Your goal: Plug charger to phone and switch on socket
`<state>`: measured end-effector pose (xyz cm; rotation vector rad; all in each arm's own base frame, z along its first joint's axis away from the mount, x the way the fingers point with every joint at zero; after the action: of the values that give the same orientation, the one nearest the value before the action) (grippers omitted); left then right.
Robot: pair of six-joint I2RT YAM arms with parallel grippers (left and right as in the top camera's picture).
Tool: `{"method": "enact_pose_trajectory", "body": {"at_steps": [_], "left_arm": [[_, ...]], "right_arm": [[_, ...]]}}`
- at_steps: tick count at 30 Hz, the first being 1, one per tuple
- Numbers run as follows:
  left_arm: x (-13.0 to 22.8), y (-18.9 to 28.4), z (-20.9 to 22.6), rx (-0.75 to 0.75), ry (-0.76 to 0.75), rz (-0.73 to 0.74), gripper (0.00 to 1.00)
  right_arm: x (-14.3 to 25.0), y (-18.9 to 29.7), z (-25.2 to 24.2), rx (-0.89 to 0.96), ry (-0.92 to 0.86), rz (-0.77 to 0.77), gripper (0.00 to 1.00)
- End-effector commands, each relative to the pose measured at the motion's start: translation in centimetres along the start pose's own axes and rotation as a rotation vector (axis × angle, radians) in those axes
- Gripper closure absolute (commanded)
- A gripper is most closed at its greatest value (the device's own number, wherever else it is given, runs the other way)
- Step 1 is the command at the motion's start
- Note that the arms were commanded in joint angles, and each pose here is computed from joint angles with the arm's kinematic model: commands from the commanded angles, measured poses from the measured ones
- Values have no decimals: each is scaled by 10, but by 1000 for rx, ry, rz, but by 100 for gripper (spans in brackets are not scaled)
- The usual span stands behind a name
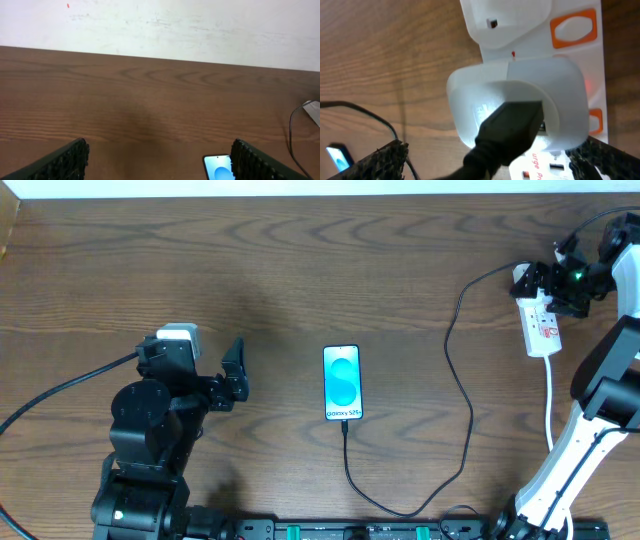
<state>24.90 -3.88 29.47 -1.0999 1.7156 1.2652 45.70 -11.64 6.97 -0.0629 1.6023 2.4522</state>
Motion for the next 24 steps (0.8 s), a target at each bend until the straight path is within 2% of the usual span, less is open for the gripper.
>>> {"method": "enact_pose_trajectory", "body": {"at_steps": [1,8,16,20,24], "left_arm": [[-4,1,2,-13,-15,-14,10],[-4,1,2,-13,-15,-15,10],[-4,1,2,-13,-15,-15,10],[-4,1,2,-13,-15,-15,10],[-4,1,2,-13,-16,-15,10]], "right_arm": [[-17,26,2,45,-21,-49,1],[-24,104,18,190,-85,-142,1],[6,190,44,347,-242,-271,1],[19,217,66,337,-270,-327,1],[20,221,68,337,-267,-338,1]]}}
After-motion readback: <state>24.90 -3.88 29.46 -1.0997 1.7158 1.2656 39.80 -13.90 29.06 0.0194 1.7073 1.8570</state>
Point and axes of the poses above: each gripper's point midway between its finger pads, its own y axis back along the fingers, its own z axis along the line the jaws close on, x = y × z, the point moved 2 cm from there along y, back along the fingers, and after that the axes turned 6 degrees about y, right-handed, at the moved point
